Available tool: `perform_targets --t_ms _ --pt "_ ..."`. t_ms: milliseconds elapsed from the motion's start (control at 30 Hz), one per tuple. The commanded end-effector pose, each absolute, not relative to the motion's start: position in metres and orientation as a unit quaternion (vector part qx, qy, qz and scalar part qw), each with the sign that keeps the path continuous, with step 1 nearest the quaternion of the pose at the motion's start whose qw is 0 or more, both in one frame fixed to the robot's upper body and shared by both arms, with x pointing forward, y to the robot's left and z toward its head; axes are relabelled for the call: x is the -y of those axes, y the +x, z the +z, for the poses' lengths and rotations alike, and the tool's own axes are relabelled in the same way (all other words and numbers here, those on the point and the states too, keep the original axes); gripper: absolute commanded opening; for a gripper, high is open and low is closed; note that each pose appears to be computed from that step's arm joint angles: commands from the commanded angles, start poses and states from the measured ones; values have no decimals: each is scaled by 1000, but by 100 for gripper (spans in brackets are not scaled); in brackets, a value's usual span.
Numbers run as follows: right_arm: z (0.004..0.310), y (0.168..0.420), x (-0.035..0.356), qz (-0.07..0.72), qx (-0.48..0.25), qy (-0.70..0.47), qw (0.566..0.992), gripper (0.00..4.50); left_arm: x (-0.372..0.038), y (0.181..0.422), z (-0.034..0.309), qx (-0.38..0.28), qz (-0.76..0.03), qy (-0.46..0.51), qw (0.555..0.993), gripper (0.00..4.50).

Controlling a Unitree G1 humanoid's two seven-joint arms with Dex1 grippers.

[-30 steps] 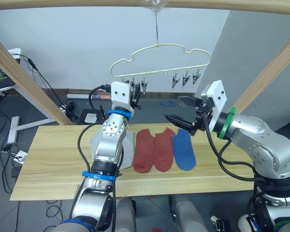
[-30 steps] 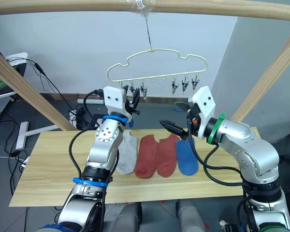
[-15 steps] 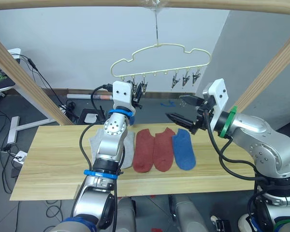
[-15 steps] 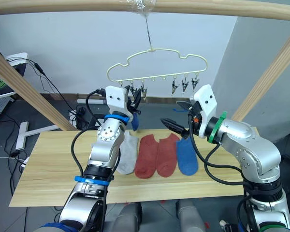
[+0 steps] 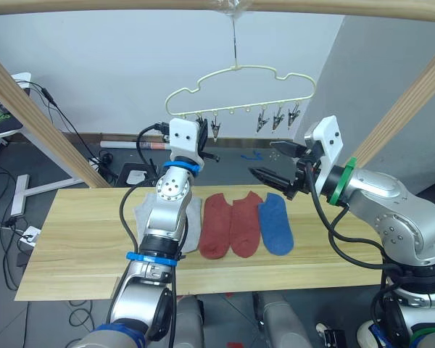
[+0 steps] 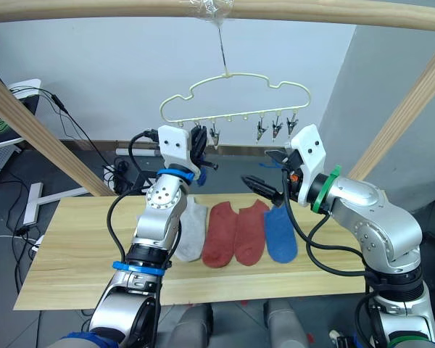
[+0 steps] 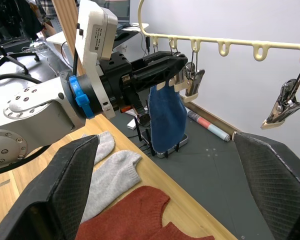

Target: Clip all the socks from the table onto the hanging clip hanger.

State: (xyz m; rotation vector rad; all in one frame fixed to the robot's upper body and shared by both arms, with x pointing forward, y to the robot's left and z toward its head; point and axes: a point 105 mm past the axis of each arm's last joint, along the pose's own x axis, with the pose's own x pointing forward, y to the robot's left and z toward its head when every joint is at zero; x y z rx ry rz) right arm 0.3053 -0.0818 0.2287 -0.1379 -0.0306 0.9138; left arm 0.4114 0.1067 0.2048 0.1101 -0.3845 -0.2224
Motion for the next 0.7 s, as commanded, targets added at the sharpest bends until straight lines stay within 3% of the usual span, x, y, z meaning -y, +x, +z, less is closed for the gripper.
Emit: perform_targets --t_ms 33,100,300,433,633,700 --pt "242 301 82 444 41 -72 892 450 -104 407 221 222 -111 57 967 10" --pt "238 301 81 443 37 -71 893 450 -105 407 221 219 -110 63 967 10" --pt "172 313 91 392 -51 -104 913 450 -115 403 212 187 -124 66 972 10" --pt "147 317 99 370 -81 -113 919 450 -118 400 210 175 -127 59 975 10" --pt "42 346 115 299 -201 -138 923 450 -113 389 201 151 -164 59 973 10" --pt "28 351 119 285 -214 -140 924 450 -113 388 201 149 -164 60 973 10"
